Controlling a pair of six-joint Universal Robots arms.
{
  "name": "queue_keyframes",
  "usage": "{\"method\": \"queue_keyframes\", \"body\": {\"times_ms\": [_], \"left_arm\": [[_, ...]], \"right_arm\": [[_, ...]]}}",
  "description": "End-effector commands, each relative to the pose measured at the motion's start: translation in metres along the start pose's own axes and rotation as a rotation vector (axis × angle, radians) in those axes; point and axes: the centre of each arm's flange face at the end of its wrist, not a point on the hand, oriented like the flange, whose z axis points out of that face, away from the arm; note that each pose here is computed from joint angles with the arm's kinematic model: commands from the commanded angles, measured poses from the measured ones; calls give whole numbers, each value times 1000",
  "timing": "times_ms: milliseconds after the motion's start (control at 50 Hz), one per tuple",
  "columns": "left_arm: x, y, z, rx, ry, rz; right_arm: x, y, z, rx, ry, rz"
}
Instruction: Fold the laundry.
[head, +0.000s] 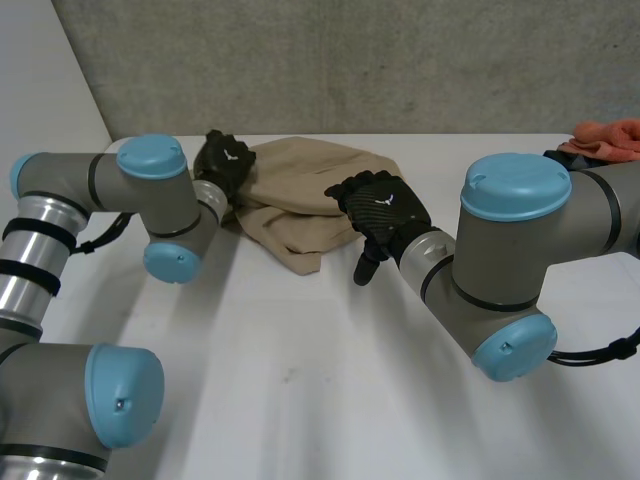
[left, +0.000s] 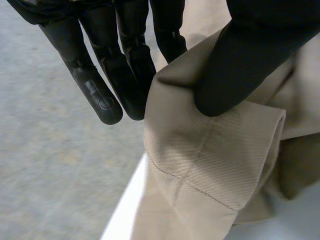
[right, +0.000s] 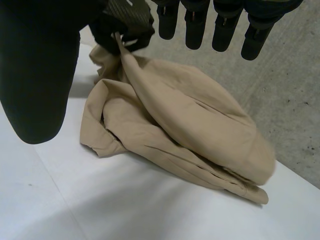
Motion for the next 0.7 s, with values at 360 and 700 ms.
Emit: {"method": "queue_keyframes", "body": {"times_ms": [360, 700], "left_arm": [[-69, -137, -127, 165, 143, -186], [-44, -114, -190, 170, 152, -158]], "right_arm": [[69, -77, 42, 215, 78, -285], [32, 10, 81, 3, -90, -477]]}}
